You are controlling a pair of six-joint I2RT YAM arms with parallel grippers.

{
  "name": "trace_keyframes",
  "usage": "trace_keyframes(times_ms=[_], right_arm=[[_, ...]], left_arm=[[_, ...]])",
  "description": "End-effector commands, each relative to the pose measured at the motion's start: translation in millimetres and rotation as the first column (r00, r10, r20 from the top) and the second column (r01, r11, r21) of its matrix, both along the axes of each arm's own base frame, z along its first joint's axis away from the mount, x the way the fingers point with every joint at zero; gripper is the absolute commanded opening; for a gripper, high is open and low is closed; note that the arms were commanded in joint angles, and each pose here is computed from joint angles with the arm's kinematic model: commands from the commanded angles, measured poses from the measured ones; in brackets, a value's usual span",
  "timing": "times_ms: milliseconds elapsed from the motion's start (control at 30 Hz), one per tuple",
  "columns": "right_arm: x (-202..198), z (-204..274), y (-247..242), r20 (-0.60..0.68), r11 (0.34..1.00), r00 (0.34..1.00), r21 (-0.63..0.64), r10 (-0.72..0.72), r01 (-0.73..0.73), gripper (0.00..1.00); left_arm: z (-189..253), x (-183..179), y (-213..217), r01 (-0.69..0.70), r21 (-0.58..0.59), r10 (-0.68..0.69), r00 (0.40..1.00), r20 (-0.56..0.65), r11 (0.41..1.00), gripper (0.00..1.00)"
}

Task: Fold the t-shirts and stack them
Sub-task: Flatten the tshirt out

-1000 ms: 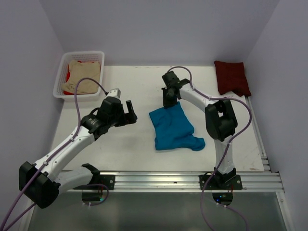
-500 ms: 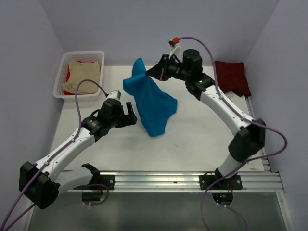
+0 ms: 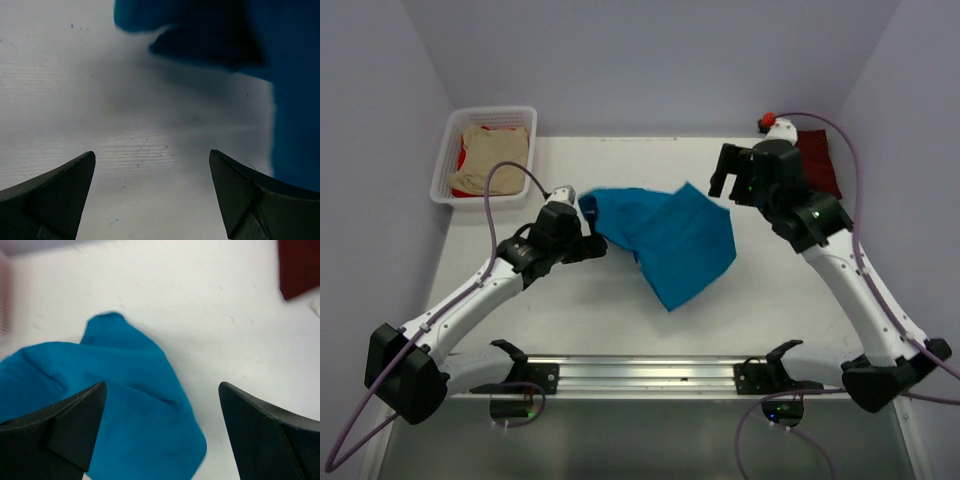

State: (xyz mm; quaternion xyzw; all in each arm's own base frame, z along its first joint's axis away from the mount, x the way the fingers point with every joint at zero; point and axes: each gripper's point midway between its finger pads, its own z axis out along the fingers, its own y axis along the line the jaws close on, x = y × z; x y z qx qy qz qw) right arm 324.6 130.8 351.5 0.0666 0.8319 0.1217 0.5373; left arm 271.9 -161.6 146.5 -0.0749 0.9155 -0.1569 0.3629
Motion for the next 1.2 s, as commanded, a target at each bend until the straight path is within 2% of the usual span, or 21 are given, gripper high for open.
trace_keyframes(times_ms=[0,233,367,467,600,733,900,1167], right_arm=[[-18.9,-92.3,-44.8,-0.280,0.949,0.937,-0.292,-0.207,0.122,0.99],[-8.4,-108.4,-10.1,-0.309,0.983,0.948,-0.185,-0.077,0.019,0.99],[-5.2,-114.6,-1.9,-0.309,0.987,0.950,-0.162,-0.045,-0.006,0.99],[-2.4,-116.5,-1.3,-0.304,0.987,0.952,-0.160,-0.047,-0.003,0.99],[-1.1,-117.4,-1.7,-0.300,0.987,0.953,-0.163,-0.054,0.005,0.99],[-2.3,-119.8,-3.3,-0.300,0.987,0.952,-0.162,-0.060,0.011,0.99],[-4.6,-122.1,-5.9,-0.301,0.985,0.951,-0.170,-0.065,0.013,0.99],[-4.8,-118.0,-9.0,-0.281,0.983,0.958,-0.185,-0.062,0.009,0.99]], left_arm=[[23.8,17.2,-13.7,0.029,-0.043,-0.026,0.997,0.071,0.999,1.00],[16.1,20.7,-22.5,0.052,-0.062,-0.048,0.997,0.061,0.997,1.00],[5.6,20.1,-42.4,0.141,-0.089,-0.140,0.990,0.012,0.986,1.00],[-9.8,2.9,-72.6,0.272,-0.150,-0.285,0.955,-0.077,0.951,0.96],[-32.3,-38.5,-117.6,0.405,-0.108,-0.418,0.894,-0.160,0.908,0.96],[-56.6,-56.0,-143.6,0.436,-0.098,-0.447,0.869,-0.211,0.894,0.92],[-67.3,-63.3,-175.2,0.468,-0.005,-0.456,0.859,-0.232,0.884,0.88],[-74.1,-35.6,-182.1,0.393,0.085,-0.370,0.906,-0.208,0.916,0.84]])
